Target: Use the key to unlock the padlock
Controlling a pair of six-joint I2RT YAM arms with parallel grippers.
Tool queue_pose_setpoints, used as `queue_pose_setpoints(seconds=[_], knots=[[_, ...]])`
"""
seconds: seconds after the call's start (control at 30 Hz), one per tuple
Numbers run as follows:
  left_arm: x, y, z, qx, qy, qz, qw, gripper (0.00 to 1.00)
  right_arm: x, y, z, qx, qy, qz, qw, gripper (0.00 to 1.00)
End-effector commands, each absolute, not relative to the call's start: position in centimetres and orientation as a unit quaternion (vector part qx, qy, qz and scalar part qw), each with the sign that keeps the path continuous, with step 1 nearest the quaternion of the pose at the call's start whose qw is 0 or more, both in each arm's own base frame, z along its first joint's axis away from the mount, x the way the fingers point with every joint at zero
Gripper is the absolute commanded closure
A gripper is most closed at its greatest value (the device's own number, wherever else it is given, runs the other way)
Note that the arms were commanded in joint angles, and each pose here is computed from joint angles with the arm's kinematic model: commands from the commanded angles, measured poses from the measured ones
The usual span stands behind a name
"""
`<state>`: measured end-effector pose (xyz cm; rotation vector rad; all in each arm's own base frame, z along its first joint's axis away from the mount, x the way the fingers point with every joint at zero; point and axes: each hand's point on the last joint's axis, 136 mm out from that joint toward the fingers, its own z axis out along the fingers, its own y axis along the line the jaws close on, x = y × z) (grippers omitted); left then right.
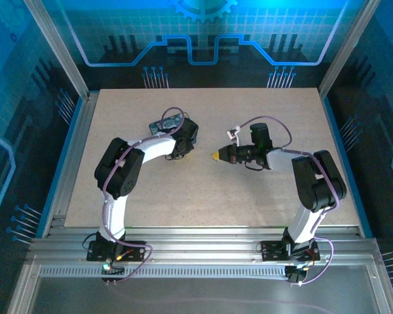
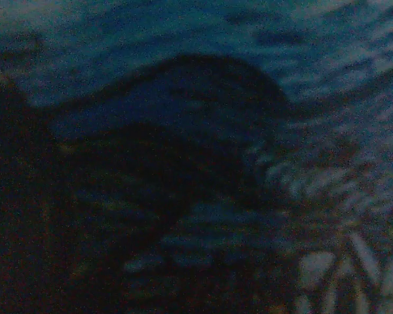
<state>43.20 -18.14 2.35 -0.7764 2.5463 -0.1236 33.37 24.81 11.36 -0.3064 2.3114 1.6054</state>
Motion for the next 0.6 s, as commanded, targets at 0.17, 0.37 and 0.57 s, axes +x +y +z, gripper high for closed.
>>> queue_pose_setpoints(seconds=[0.17, 0.37, 0.57], knots=[[40.8, -19.8, 8.3, -0.286, 0.932, -0.157, 0.161, 1.00, 31.3, 24.3, 10.6, -0.109, 0.814, 0.550, 0.149, 1.00], [40.1, -22.7, 13.2, -0.313, 0.890, -0.321, 0.087, 1.00, 30.9, 24.1, 12.2, -0.147, 0.814, 0.537, 0.165, 1.00], [39.7, -24.2, 15.8, -0.316, 0.862, -0.393, 0.051, 1.00, 31.2, 24.4, 15.8, -0.180, 0.803, 0.537, 0.187, 1.00]])
